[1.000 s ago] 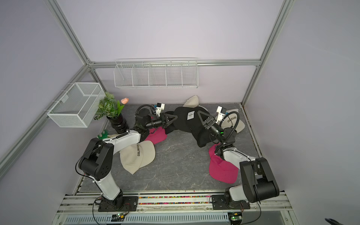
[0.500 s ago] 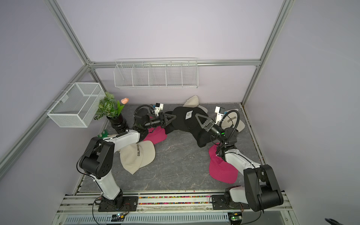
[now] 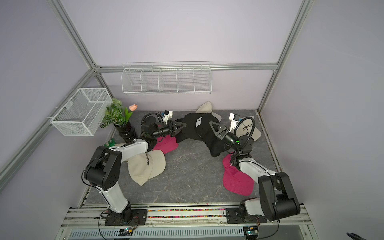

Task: Stack the baseball caps by color
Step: Pick up the baseball cap from the center of the board, then place the baseball cap at the center of the board.

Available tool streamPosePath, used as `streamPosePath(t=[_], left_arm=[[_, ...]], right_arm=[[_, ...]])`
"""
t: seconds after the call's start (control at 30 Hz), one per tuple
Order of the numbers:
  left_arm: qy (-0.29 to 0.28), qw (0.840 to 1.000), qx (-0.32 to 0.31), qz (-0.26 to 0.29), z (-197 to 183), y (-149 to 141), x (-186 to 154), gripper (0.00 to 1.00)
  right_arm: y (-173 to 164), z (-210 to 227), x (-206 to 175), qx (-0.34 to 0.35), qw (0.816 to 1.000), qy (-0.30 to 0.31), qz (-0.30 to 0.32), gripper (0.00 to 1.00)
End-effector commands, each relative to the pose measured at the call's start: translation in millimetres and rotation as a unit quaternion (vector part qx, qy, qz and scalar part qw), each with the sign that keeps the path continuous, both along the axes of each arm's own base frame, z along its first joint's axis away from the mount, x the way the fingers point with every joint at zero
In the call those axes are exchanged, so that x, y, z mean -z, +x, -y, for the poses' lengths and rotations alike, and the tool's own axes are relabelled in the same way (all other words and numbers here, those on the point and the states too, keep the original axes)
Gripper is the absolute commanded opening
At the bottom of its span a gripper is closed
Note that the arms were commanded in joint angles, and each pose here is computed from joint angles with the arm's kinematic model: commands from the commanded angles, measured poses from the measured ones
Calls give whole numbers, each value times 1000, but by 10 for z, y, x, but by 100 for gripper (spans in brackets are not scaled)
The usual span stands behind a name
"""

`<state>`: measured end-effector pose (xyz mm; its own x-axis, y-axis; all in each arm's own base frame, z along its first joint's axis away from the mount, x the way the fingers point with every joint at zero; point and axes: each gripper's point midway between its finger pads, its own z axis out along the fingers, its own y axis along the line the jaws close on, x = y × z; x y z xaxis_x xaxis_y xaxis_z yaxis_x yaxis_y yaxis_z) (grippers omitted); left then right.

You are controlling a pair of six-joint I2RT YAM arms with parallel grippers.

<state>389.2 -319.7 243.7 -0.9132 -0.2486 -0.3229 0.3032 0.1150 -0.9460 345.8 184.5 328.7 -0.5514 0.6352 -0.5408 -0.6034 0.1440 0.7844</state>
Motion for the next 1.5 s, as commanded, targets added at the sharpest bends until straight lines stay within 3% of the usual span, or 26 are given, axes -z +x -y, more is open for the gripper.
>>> streamPosePath(t=[0.0, 0.07, 0.17, 0.27, 0.3, 0.4, 0.43, 0.6, 0.7, 0.8, 0.97, 1.13, 1.33, 1.47], left_arm=[[8, 999, -36, -28, -135, 140, 174, 0], [13, 999, -37, -27, -135, 138, 192, 0], [44, 998, -49, -23, -174, 145, 263, 0], [116, 990, -80, -4, -295, 167, 367, 14], [142, 986, -92, 5, -352, 167, 383, 23], [210, 967, -137, 44, -567, 180, 363, 63], [232, 959, -151, 60, -639, 181, 342, 71], [325, 917, -207, 106, -993, 175, 232, 87], [371, 889, -246, 107, -1234, 149, 207, 88], [385, 878, -265, 105, -1362, 69, 170, 88], [396, 871, -276, 96, -1479, -60, 158, 92], [431, 863, -247, 92, -1411, -232, 229, 97], [420, 862, -272, 79, -1476, -306, 324, 99], [440, 849, -280, 85, -1585, -364, 334, 99]], right_arm=[[-191, 55, -382, 12, 996, -10, 84, 7], [-221, 23, -393, 5, 995, -26, 93, 6], [-187, -82, -247, -13, 992, -98, 73, 6], [-182, -126, 0, -17, 977, -204, 51, 6], [-208, -128, 60, -15, 968, -245, 60, 7], [-287, -110, 137, -11, 938, -334, 93, 7], [-304, -108, 161, -12, 928, -358, 106, 7], [-463, -248, 296, -57, 882, -437, 169, 6], [-607, -406, 407, -101, 844, -481, 214, 7], [-802, -549, 527, -166, 817, -497, 243, 6], [-1035, -692, 686, -261, 803, -482, 232, 6], [-1264, -802, 856, -355, 774, -471, 228, 6], [-1254, -932, 944, -416, 764, -444, 212, 10], [-1268, -935, 1073, -466, 745, -428, 208, 7]])
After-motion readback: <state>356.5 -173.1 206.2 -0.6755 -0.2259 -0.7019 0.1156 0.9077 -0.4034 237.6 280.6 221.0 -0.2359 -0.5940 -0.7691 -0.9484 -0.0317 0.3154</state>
